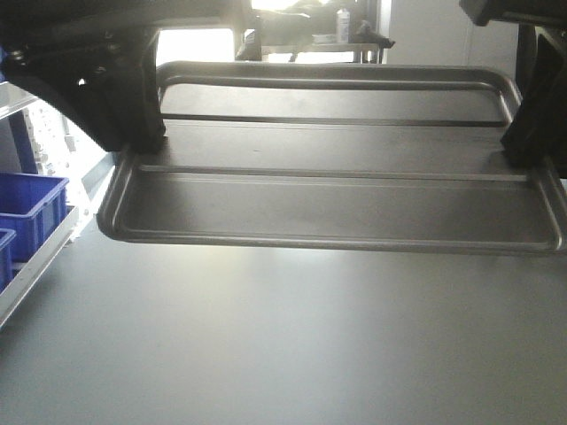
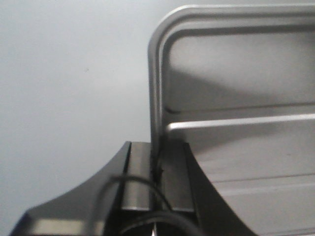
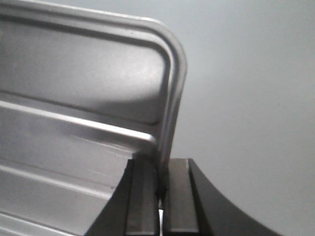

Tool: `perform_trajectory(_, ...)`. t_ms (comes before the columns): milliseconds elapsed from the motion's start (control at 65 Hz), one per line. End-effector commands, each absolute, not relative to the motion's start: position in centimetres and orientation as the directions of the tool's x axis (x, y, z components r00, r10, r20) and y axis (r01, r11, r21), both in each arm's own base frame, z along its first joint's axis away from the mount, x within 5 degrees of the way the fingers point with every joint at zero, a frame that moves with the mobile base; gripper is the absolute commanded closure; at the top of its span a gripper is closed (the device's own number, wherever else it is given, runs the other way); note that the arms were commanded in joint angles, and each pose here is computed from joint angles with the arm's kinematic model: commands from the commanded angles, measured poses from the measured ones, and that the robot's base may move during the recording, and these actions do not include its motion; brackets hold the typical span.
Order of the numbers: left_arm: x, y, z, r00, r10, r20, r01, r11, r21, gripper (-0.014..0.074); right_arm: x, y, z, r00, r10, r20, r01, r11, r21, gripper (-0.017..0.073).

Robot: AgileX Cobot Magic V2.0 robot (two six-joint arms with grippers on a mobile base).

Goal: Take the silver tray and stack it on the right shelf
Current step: 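Hold the tray with both grippers while the base drives to another shelf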

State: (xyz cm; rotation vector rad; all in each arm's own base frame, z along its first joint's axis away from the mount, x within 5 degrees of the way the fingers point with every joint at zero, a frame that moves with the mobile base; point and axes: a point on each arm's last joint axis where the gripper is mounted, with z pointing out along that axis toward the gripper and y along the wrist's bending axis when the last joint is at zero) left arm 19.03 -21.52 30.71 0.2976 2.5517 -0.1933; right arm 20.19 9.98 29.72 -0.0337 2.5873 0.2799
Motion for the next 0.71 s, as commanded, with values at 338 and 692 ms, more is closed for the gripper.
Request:
perform_trajectory(338, 18.82, -21.58, 32.74, -0.764, 0.171, -0.622, 0.301, 0.947, -0.109, 0.0686, 20.37, 10.15, 31.39, -0.800, 0.017, -0.600, -0.133, 0.970, 0.205, 0.0503)
perform_trajectory(692, 18.81, -21.59, 32.74, -0.766, 0.169, -0.620, 0.300, 0.947, -0.111, 0.0686, 20.37, 10.15, 31.40, -0.799, 0.017, -0.601, -0.133, 0.970, 0.205, 0.0503)
